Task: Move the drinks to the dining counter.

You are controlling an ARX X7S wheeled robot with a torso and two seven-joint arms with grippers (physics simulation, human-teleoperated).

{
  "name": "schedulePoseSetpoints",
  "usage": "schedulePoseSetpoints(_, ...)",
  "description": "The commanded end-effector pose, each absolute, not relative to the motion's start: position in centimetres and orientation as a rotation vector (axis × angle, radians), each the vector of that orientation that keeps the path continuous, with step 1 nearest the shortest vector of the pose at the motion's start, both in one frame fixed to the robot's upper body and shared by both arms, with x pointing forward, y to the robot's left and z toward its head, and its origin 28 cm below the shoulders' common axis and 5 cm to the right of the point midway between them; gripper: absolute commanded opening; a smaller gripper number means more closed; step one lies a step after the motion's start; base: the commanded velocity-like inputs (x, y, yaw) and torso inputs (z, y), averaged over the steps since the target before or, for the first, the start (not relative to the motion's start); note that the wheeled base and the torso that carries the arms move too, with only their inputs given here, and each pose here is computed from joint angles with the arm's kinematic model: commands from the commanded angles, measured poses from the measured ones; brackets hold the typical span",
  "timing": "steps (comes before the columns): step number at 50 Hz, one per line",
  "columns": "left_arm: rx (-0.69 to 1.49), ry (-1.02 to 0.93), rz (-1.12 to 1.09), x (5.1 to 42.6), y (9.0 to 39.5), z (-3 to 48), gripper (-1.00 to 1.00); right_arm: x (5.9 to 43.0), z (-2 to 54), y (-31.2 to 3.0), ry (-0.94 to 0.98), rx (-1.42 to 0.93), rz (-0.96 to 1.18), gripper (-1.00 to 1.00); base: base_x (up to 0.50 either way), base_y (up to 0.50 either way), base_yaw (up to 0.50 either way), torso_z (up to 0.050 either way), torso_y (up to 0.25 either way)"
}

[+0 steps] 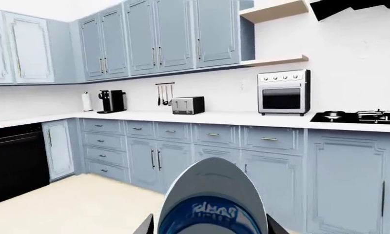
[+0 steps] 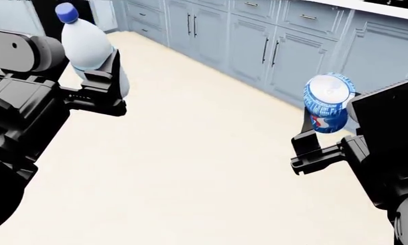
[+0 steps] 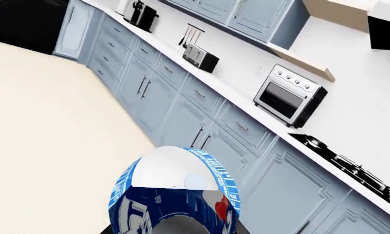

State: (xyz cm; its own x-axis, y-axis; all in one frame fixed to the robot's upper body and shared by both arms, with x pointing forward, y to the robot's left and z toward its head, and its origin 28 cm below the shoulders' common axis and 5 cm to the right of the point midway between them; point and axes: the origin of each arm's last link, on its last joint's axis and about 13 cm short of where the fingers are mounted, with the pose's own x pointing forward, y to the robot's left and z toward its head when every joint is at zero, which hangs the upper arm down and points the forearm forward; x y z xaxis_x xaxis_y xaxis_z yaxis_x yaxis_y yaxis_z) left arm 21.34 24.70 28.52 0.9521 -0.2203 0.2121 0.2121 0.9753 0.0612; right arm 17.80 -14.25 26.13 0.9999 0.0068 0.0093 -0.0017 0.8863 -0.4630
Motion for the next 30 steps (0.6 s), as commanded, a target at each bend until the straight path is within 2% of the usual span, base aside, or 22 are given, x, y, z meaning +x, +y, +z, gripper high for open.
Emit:
schedulePoseSetpoints(1,0.033,-0.233,-0.208,21.29,24.8,28.72,-1.0,17.76,26.25,-14.38,-0.025,-0.492,-0.011,-1.0,-0.22,-0.23,0.5,0.0,0.0)
schedulePoseSetpoints(30,0.036,-0.242,-0.202,21.09,25.02,28.85,-1.0,17.99,26.32,-14.14,-0.024,-0.499,-0.002,-1.0,-0.19,-0.25,0.5,0.0,0.0)
